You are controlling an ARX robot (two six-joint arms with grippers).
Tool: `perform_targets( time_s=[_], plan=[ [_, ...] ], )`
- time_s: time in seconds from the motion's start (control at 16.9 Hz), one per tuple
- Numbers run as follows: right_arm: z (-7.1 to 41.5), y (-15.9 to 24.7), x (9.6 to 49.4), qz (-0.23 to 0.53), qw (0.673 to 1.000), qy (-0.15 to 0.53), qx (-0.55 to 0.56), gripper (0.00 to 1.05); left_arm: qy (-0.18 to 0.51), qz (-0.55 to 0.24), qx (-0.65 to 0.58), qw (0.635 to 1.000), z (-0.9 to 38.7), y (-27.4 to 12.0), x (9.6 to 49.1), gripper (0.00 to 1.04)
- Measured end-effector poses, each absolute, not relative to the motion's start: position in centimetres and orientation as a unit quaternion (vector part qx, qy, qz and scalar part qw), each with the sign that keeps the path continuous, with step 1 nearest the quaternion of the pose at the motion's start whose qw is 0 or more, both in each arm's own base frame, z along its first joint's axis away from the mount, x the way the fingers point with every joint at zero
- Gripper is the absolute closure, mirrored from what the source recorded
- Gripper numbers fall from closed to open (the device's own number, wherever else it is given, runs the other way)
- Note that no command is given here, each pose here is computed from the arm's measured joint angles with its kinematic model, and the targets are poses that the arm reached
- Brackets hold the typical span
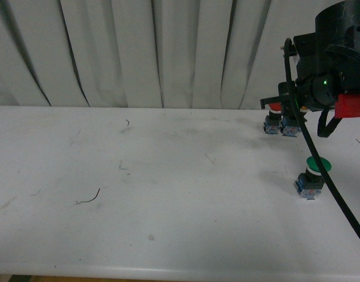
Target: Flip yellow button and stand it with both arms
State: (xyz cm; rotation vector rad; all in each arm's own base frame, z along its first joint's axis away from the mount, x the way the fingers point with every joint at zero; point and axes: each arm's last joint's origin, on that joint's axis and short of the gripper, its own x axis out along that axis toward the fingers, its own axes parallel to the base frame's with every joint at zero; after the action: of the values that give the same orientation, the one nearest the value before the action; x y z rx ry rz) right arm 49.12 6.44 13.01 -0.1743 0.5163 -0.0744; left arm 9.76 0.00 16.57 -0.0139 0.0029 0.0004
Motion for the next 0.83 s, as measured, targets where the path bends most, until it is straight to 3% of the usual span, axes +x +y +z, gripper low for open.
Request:
perform_targets(
  time_s=[0.83],
  plan=[
    [10.7, 5.9, 50.0, -0.05, 0.955, 0.272, -0.106, 0.71, 0.001, 0.0, -0.007, 1.0, 16.6, 0.0, 9.8, 0.07]
  ],
)
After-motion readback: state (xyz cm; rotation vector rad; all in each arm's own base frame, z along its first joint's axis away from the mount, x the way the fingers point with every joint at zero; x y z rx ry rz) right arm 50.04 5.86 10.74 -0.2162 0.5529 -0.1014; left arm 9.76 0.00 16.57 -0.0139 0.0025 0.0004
